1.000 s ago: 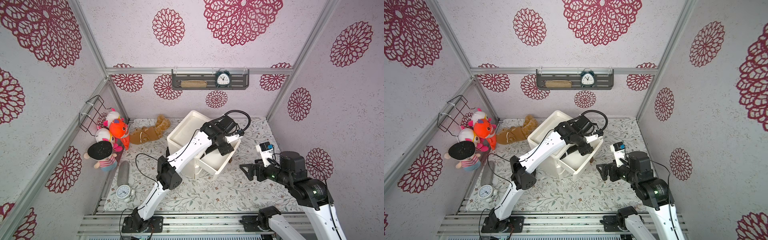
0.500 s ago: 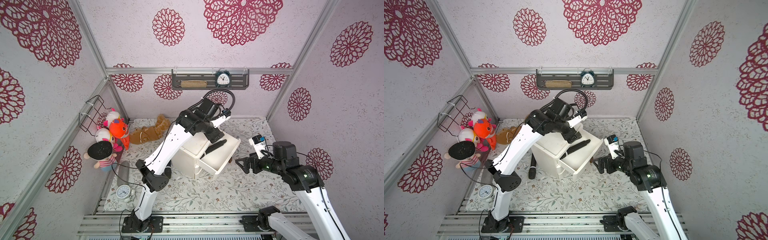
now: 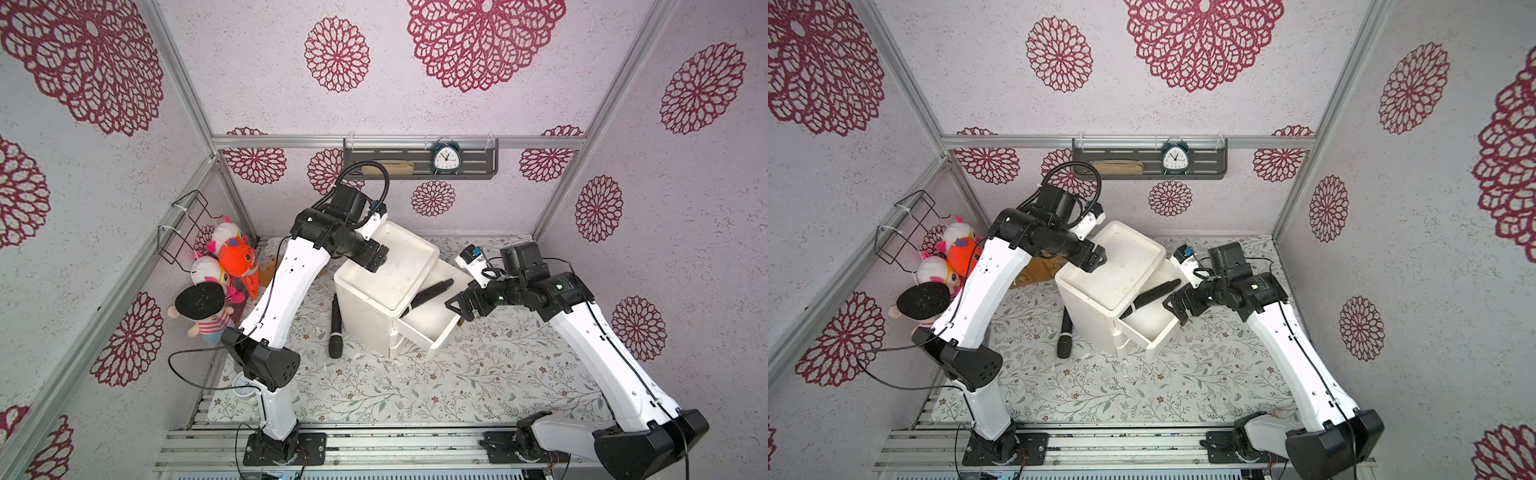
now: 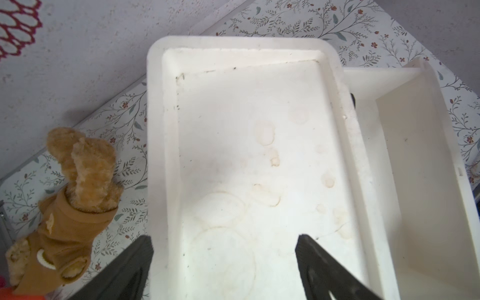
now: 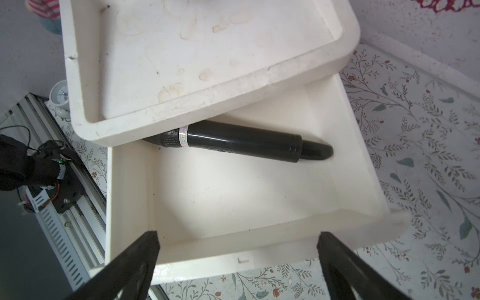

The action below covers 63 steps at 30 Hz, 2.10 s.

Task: Take the microphone out of the drawer
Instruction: Pick up the microphone from the drawer.

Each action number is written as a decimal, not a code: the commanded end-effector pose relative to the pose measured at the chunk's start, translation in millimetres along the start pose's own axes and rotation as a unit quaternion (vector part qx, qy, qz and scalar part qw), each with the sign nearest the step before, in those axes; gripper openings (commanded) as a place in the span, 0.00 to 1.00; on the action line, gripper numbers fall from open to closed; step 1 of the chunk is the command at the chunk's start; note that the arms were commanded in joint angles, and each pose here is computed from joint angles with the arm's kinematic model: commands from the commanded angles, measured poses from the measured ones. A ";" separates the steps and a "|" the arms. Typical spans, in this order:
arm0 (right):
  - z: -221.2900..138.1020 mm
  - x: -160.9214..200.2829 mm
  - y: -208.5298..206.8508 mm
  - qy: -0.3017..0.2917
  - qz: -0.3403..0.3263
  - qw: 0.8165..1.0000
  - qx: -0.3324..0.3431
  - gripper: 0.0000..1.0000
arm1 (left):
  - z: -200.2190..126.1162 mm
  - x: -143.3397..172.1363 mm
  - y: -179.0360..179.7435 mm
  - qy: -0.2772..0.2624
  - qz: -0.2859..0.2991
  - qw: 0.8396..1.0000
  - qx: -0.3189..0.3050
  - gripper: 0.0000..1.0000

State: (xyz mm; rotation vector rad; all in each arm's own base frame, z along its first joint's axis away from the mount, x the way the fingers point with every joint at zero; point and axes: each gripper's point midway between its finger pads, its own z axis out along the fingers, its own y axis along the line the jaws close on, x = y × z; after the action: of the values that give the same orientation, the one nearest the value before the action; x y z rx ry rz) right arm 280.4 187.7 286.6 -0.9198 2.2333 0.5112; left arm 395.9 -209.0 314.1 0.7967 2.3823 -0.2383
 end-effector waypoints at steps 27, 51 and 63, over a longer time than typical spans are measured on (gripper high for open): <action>114.9 2.9 -3.3 0.151 -0.347 0.925 -0.012 0.94 | -7.3 23.0 40.7 -0.036 -0.078 0.995 0.042 0.97; 104.3 18.9 -0.3 0.172 -0.424 0.888 0.053 0.30 | 6.8 20.9 33.7 -0.010 -0.082 0.994 0.073 0.97; 81.9 -1.9 -21.7 0.220 -0.548 0.775 0.225 0.11 | 7.5 17.4 34.7 -0.014 -0.083 0.994 0.073 0.97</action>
State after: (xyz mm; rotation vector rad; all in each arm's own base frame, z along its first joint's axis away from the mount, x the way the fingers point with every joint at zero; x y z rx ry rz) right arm 320.0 239.0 229.8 -1.8630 1.6566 -0.5041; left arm 407.1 -172.2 293.8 0.6419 2.4463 -0.4755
